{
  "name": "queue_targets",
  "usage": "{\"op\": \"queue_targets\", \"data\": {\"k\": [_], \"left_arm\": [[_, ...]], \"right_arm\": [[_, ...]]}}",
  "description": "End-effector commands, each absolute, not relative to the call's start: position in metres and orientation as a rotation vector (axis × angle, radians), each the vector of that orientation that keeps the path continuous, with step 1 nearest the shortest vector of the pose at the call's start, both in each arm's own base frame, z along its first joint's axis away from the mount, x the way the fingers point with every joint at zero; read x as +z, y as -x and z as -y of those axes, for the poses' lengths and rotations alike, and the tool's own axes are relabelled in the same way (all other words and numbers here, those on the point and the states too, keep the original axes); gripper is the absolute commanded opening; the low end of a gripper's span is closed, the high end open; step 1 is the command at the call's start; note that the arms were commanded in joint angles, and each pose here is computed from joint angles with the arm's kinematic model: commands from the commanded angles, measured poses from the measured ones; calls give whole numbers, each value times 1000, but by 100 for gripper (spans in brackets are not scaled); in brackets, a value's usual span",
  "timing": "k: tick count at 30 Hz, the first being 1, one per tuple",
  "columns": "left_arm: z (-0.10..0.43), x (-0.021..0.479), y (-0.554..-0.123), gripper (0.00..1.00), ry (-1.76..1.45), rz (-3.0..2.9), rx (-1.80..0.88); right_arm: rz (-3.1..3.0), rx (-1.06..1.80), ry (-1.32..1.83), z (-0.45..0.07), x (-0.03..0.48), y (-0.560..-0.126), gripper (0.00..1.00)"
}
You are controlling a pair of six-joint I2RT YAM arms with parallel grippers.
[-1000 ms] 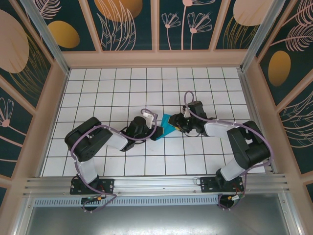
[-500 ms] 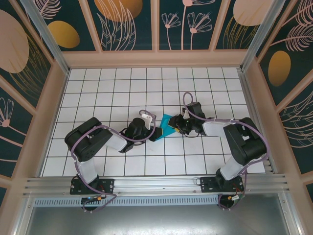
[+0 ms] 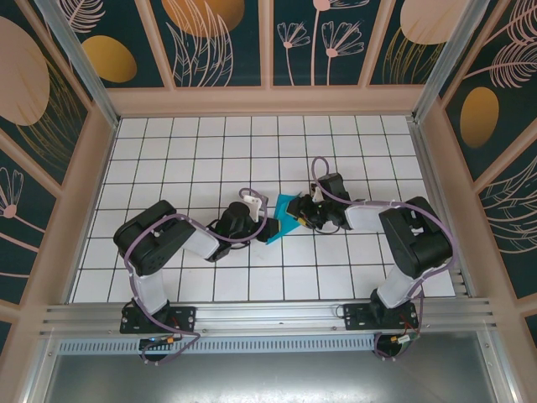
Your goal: Fold a paper plane with a square sheet of paper (pick it up from the middle)
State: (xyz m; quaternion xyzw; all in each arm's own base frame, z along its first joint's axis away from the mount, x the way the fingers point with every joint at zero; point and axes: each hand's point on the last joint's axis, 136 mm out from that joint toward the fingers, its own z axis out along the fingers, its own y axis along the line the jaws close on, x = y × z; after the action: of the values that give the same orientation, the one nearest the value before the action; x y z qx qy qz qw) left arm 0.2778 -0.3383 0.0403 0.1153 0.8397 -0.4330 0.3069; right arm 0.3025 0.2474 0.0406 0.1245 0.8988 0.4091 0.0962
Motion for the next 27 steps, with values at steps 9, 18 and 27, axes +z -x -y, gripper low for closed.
{"op": "queue_targets", "data": {"k": [9, 18, 27], "left_arm": [[349, 41, -278, 12, -321, -2228, -1179], [349, 35, -272, 10, -383, -2244, -1169], [351, 36, -268, 9, -382, -2247, -1213]], "right_arm": [[-2611, 1245, -248, -256, 57, -307, 46], [-2543, 1259, -143, -257, 73, -308, 46], [-2596, 1235, -158, -257, 54, -307, 46]]}}
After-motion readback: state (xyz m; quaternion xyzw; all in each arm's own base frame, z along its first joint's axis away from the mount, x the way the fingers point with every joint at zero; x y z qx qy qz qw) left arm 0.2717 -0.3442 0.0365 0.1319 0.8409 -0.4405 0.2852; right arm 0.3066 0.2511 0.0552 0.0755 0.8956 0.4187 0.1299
